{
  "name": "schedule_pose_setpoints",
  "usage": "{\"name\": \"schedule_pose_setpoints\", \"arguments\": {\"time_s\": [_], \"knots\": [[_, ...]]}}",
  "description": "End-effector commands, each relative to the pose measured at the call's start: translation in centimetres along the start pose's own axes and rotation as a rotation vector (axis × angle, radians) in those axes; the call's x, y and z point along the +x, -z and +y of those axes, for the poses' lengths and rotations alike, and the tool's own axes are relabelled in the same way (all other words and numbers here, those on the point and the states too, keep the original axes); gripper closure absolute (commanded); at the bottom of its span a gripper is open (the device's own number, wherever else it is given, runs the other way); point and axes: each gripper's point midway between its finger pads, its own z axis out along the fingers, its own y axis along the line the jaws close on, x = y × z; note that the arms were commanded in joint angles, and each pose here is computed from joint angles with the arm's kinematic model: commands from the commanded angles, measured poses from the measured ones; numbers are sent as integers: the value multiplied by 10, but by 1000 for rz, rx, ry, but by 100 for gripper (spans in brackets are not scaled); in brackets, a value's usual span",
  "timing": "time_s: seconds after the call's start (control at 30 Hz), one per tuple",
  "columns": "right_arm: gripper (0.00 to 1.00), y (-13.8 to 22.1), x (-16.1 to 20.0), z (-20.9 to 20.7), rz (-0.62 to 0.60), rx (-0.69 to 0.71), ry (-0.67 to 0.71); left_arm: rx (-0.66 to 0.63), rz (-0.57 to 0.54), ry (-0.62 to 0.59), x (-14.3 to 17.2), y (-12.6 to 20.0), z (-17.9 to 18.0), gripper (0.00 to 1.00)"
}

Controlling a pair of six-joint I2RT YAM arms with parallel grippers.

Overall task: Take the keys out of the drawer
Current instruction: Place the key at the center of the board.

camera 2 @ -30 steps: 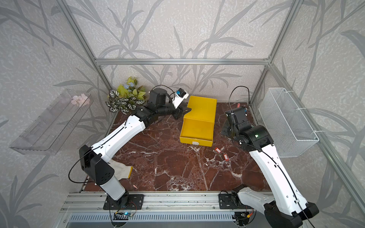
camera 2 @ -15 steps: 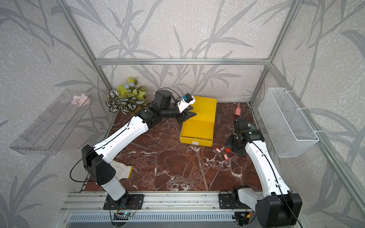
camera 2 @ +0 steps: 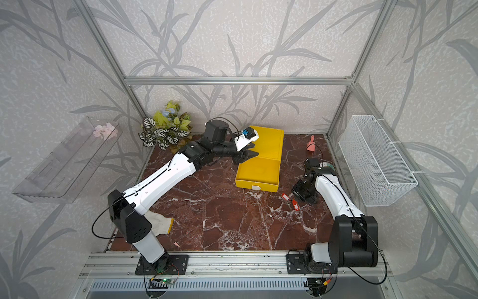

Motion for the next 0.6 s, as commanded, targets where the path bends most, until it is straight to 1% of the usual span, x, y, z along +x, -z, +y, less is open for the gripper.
{"name": "schedule_pose_setpoints", "arguments": {"time_s": [0.0, 0.1, 0.17, 0.2, 0.33, 0.37, 0.47, 0.57], "knots": [[100, -12, -1, 2, 36, -3, 16, 17, 2, -13, 1, 0, -7, 56], [95, -20, -1, 2, 59, 3, 26, 9, 1, -11, 0, 4, -8, 56], [91, -22, -1, 1, 69, 10, 28, 1, 3, -11, 1, 5, -8, 56], [86, -23, -1, 1, 71, 12, 27, -3, 1, -10, 0, 8, -8, 56], [56, -18, -3, 1, 59, 21, 35, -10, -5, 0, -1, 18, -15, 54], [54, -15, -4, 1, 52, 23, 39, -13, -2, -1, 1, 21, -17, 54], [53, 1, -9, 8, 23, 15, 57, -42, 9, 15, 3, 32, -20, 54], [53, 34, -20, 27, -38, -34, 92, -94, -1, 54, -3, 51, -19, 54]]}}
